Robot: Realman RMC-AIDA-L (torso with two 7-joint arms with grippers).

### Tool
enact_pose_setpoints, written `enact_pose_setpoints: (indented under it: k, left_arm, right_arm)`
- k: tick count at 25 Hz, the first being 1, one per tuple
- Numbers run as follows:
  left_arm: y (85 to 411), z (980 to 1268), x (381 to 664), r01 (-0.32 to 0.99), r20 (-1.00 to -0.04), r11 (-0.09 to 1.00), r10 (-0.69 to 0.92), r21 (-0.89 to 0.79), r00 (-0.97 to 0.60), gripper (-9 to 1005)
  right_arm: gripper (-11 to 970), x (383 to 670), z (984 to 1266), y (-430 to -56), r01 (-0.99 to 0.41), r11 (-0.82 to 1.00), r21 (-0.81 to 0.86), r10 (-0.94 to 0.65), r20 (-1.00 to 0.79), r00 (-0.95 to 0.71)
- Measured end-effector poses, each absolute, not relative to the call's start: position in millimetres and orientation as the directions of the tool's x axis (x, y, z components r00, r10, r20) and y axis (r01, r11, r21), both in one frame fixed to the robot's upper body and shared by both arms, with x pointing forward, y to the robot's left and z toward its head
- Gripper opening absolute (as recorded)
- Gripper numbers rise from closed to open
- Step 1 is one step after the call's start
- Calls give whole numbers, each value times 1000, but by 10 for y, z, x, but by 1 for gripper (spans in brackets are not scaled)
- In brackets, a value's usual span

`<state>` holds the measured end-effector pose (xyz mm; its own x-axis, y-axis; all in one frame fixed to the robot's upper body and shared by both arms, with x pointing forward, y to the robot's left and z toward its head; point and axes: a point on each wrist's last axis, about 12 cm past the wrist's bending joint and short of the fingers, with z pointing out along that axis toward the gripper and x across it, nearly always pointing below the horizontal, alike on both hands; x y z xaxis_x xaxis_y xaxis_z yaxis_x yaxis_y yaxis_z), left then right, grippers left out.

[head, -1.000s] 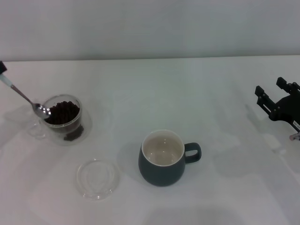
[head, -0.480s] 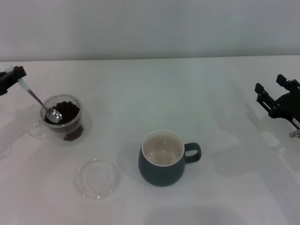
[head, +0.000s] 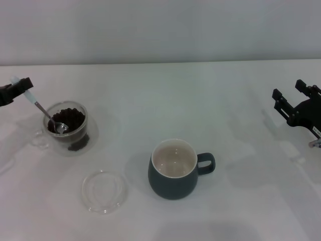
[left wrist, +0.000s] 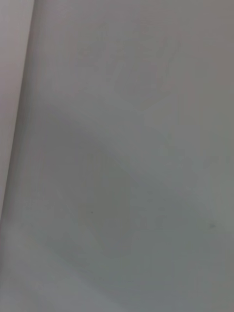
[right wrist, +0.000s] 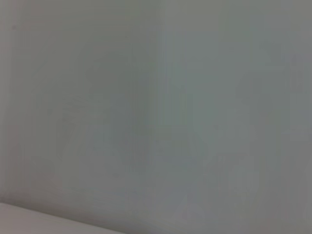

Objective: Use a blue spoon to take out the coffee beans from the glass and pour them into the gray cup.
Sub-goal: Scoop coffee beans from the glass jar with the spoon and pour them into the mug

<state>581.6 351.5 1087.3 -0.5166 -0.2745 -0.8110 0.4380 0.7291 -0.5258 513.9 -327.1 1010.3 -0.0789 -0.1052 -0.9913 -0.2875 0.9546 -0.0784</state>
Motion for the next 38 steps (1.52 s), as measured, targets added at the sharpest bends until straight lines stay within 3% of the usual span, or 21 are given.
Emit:
enact_pose_setpoints:
  k: [22, 38]
  left_arm:
    - [3554, 10884, 5863, 312, -689, 683, -383, -660, -615, 133]
    - [3541, 10673, 5774, 175, -596, 648, -514, -741, -617, 134]
  right_arm:
    - [664, 5194, 10153, -3220, -298, 952, -71, -90, -994, -53]
    - [664, 5226, 10167, -3189, -307, 949, -75, -94, -994, -49]
